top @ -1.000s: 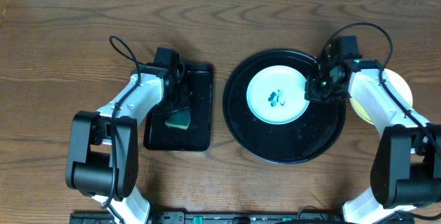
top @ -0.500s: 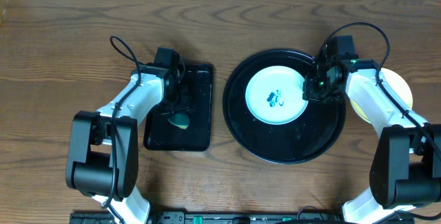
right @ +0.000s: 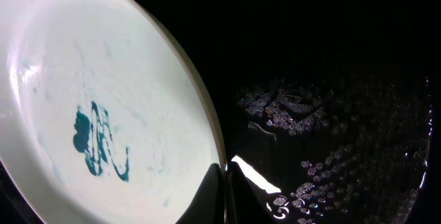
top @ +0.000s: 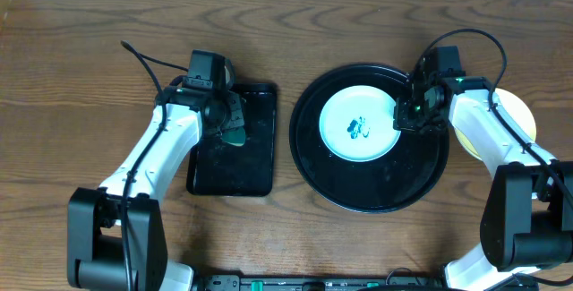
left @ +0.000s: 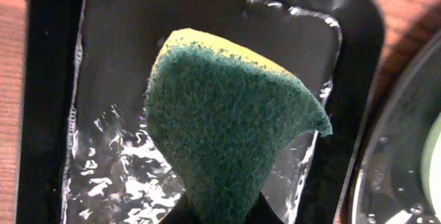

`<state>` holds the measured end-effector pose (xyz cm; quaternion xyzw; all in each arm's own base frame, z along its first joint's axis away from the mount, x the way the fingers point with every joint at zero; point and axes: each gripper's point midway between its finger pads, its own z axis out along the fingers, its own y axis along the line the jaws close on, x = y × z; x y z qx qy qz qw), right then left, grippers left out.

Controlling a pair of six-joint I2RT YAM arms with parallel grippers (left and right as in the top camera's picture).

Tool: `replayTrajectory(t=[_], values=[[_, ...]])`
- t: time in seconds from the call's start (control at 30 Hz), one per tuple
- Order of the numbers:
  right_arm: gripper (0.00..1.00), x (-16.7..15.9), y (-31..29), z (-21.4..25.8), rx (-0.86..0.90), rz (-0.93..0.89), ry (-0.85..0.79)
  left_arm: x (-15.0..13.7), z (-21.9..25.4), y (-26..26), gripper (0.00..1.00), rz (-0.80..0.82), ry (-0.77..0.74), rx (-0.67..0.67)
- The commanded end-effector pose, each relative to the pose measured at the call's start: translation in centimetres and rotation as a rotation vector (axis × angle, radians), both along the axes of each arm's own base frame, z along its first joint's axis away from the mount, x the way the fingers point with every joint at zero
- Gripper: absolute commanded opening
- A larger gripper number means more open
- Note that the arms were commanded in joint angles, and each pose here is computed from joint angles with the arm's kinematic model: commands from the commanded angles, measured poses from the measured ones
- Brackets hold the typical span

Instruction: Clean dirty plates on tray and stack at the side

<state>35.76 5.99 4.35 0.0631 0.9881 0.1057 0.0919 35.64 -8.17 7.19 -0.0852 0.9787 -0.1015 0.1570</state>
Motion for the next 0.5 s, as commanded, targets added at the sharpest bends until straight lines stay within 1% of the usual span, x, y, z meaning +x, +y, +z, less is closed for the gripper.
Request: replayTrajectory(t=[0.0, 0.27, 0.37, 0.47], values=[[0.01, 0.3, 0.4, 0.0, -0.007, 0.001, -0.002, 0.8, 1.1, 0.1, 0.08, -0.004, -0.037, 0.006], [0.01, 0.3, 0.4, 0.0, -0.007, 0.001, -0.002, 1.3, 1.6, 0.0, 0.08, -0.009, -0.068, 0.003], [0.01, 0.3, 0.4, 0.0, -0.007, 0.001, -0.002, 2.1, 3.1, -0.1, 0.07, -0.036, -0.135, 0.005], [0.01, 0.3, 0.4, 0.0, -0.007, 0.001, -0.002, 3.4, 5.7, -0.3, 0.08, -0.061, -0.252, 0.0]])
